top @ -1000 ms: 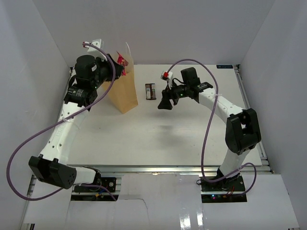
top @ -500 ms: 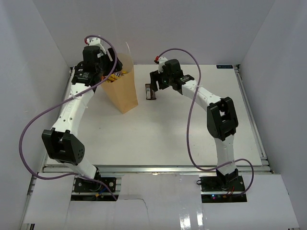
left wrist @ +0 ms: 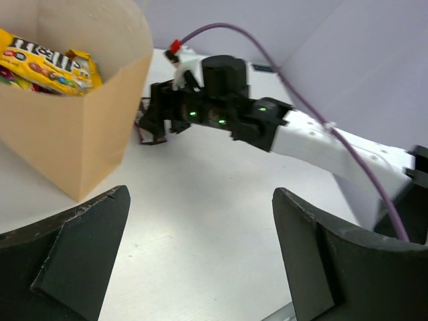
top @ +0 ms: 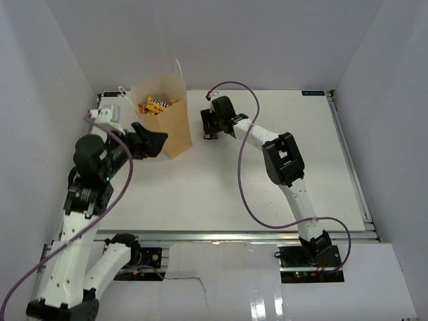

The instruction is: Place the snacks into the paper bag

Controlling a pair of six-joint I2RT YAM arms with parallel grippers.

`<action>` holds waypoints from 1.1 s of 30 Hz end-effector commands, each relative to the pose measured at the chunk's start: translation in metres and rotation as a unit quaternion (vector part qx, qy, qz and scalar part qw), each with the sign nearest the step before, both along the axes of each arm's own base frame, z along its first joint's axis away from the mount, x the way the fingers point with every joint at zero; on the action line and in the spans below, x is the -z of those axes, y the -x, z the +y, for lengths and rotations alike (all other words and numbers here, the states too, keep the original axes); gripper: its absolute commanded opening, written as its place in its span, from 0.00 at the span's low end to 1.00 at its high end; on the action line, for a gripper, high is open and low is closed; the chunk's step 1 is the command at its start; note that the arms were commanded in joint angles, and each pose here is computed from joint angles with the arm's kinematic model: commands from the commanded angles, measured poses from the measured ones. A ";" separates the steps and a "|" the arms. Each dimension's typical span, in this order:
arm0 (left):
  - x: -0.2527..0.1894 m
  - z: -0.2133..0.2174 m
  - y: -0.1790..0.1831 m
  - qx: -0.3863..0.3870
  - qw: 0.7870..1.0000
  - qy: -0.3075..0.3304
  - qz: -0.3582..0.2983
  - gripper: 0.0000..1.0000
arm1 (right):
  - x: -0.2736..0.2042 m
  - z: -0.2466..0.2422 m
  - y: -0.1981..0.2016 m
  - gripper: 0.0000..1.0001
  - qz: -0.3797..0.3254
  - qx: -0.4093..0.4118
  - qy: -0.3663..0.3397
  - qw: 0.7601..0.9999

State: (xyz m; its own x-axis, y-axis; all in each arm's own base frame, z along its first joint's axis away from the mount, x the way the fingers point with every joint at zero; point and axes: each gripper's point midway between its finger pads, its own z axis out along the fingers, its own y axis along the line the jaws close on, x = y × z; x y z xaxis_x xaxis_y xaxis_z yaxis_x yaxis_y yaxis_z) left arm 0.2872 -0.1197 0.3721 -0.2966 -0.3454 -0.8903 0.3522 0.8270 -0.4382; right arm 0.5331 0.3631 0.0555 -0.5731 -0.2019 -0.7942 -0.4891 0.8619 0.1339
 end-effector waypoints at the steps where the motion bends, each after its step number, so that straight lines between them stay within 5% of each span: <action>1: 0.045 -0.001 0.041 0.008 0.998 0.049 0.045 0.98 | -0.021 0.014 -0.016 0.67 -0.046 0.032 -0.011 0.998; 7: 0.060 -0.006 0.061 0.009 0.990 0.131 0.048 0.98 | 0.008 -0.002 -0.002 0.42 -0.012 0.044 0.026 0.999; 16: 0.098 -0.043 0.038 0.094 0.971 0.190 0.112 0.98 | 0.015 -0.023 0.038 0.08 0.048 0.001 0.014 0.999; 21: 0.115 -0.064 0.025 0.114 0.953 0.242 0.144 0.98 | -0.037 -0.036 0.090 0.08 0.064 -0.134 -0.055 0.987; 27: 0.152 -0.105 0.018 0.111 0.944 0.225 0.215 0.98 | -0.068 -0.057 0.209 0.09 0.053 -0.360 -0.126 0.923; 33: 0.197 -0.141 0.014 0.107 0.922 0.210 0.307 0.98 | -0.076 -0.075 0.267 0.08 0.041 -0.406 -0.142 0.902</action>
State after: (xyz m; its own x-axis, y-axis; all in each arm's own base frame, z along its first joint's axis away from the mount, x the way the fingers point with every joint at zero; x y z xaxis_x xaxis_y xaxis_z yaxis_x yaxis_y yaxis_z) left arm 0.2579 -0.2496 0.1603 -0.8220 -0.4585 -0.3378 0.0746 0.5013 -0.8620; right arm 0.2914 0.2797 0.1082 -0.5054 -0.3966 -0.7663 -0.8575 0.3298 0.3948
